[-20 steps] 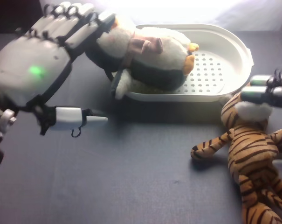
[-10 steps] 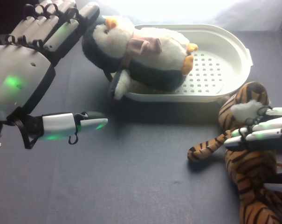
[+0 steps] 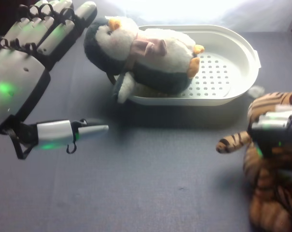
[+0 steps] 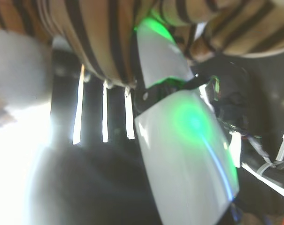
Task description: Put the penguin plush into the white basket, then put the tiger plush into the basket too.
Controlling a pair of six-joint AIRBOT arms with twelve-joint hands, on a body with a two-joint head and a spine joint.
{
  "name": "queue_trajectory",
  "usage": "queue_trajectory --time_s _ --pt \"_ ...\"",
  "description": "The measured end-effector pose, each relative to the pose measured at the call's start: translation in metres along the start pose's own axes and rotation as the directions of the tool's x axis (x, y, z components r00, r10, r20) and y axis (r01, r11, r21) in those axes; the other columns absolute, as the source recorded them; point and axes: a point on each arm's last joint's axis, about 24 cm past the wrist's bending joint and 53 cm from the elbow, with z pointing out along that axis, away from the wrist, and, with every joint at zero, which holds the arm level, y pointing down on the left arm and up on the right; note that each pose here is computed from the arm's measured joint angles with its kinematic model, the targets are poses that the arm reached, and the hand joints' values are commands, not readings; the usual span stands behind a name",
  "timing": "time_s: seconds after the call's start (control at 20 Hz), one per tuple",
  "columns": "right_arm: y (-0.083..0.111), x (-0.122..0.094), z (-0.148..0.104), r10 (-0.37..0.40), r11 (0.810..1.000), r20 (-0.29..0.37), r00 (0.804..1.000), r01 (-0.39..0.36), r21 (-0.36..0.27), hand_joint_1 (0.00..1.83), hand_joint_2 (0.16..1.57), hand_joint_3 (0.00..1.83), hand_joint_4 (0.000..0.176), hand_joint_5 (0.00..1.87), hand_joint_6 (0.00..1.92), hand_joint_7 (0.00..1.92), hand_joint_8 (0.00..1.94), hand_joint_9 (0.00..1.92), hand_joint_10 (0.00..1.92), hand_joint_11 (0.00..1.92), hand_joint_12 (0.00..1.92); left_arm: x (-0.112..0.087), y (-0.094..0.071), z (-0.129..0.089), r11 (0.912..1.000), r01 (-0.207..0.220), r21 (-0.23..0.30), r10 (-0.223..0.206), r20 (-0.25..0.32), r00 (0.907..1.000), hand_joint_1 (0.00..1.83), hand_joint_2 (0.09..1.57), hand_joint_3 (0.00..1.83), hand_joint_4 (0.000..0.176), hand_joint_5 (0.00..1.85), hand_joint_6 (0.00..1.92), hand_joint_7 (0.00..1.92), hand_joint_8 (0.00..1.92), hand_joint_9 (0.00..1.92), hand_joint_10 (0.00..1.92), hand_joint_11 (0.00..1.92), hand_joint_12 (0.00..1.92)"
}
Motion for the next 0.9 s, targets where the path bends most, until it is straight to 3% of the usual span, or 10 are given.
queue_trajectory --time_s 0.05,0.1,0.15,0.3,0.35,0.6,0.7,0.75,0.8,0.9 --pt "0.01 -0.018 -0.004 0.018 0.999 0.055 0.998 -0.016 -0.037 1.25 1.41 0.01 0.027 0.38 1.92 0.45 1.86 0.67 1.92 0.84 1.92 0.004 0.0 -0.002 1.0 0.005 -0.003 -0.005 -0.014 0.9999 0.81 0.78 0.0 0.14 0.0 0.0 0.0 0.0 0.0 0.0 0.0 0.0" --pt "0.017 -0.028 -0.007 0.014 0.998 0.081 0.997 -0.009 -0.06 1.25 1.41 0.01 0.027 0.38 1.92 0.45 1.86 0.67 1.92 0.84 1.92 0.005 0.0 -0.002 1.0 0.007 -0.006 -0.007 -0.015 0.9999 0.81 0.78 0.0 0.14 0.0 0.0 0.0 0.0 0.0 0.0 0.0 0.0" --pt "0.034 -0.047 -0.013 0.012 0.993 0.142 0.99 0.005 -0.121 1.08 1.4 0.0 0.0 0.52 1.82 0.48 1.72 0.55 1.86 0.67 1.91 0.004 0.0 -0.003 0.9999 0.01 -0.006 -0.01 -0.015 0.9998 0.82 0.77 0.0 0.131 0.0 0.0 0.0 0.0 0.0 0.0 0.0 0.0" --pt "0.07 -0.088 -0.028 0.023 0.963 0.303 0.953 0.061 -0.263 1.05 1.38 0.0 0.009 0.57 1.65 0.5 1.75 0.58 1.88 0.7 1.91 0.001 0.001 -0.003 1.0 0.007 -0.005 -0.007 -0.007 0.9999 0.82 0.78 0.0 0.104 0.0 0.0 0.0 0.0 0.0 0.0 0.0 0.0" --pt "0.081 -0.101 -0.03 0.019 0.952 0.353 0.935 0.091 -0.291 1.04 1.38 0.01 0.0 0.52 1.73 0.59 1.93 0.85 1.92 1.03 1.92 0.002 0.001 -0.003 0.9999 0.008 -0.007 -0.008 -0.009 0.9999 0.84 0.78 0.0 0.098 0.0 0.0 0.0 0.0 0.0 0.0 0.0 0.0" --pt "0.097 -0.161 -0.009 0.027 0.928 0.523 0.852 0.173 -0.331 1.44 1.24 0.0 0.0 0.54 1.92 0.45 1.94 0.57 1.92 0.71 1.92 0.002 0.002 -0.003 0.9999 0.007 -0.01 -0.007 -0.012 0.9999 0.86 0.78 0.0 0.09 0.0 0.0 0.0 0.0 0.0 0.0 0.0 0.0" --pt "0.097 -0.169 0.017 0.011 0.93 0.514 0.858 0.18 -0.319 1.43 1.24 0.0 0.0 0.55 1.88 0.44 1.94 0.56 1.92 0.7 1.92 0.003 0.002 -0.003 0.9999 0.006 -0.009 -0.007 -0.014 0.9999 0.82 0.78 0.0 0.086 0.0 0.0 0.0 0.0 0.0 0.0 0.0 0.0" --pt "0.094 -0.17 0.037 0.001 0.939 0.495 0.869 0.17 -0.3 1.17 1.31 0.02 0.0 0.64 1.51 0.53 1.82 0.62 1.92 0.75 1.92 0.003 0.002 -0.003 0.9999 0.008 -0.009 -0.008 -0.016 0.9998 0.83 0.77 0.0 0.1 0.0 0.0 0.0 0.0 0.0 0.0 0.0 0.0" --pt "0.091 -0.167 0.043 -0.004 0.944 0.482 0.876 0.163 -0.288 1.17 1.31 0.02 0.0 0.64 1.51 0.53 1.82 0.62 1.92 0.75 1.92 0.003 0.002 -0.003 0.9999 0.009 -0.007 -0.009 -0.017 0.9998 0.83 0.77 0.0 0.1 0.0 0.0 0.0 0.0 0.0 0.0 0.0 0.0" --pt "0.078 -0.151 0.054 -0.032 0.959 0.42 0.907 0.146 -0.242 1.21 1.21 0.0 0.0 0.84 1.11 0.75 1.46 0.57 1.37 0.45 1.63 0.002 0.003 -0.003 0.9999 0.005 -0.01 -0.005 -0.015 0.9999 0.79 0.76 0.0 0.118 0.0 0.0 0.0 0.0 0.0 0.0 0.0 0.0"
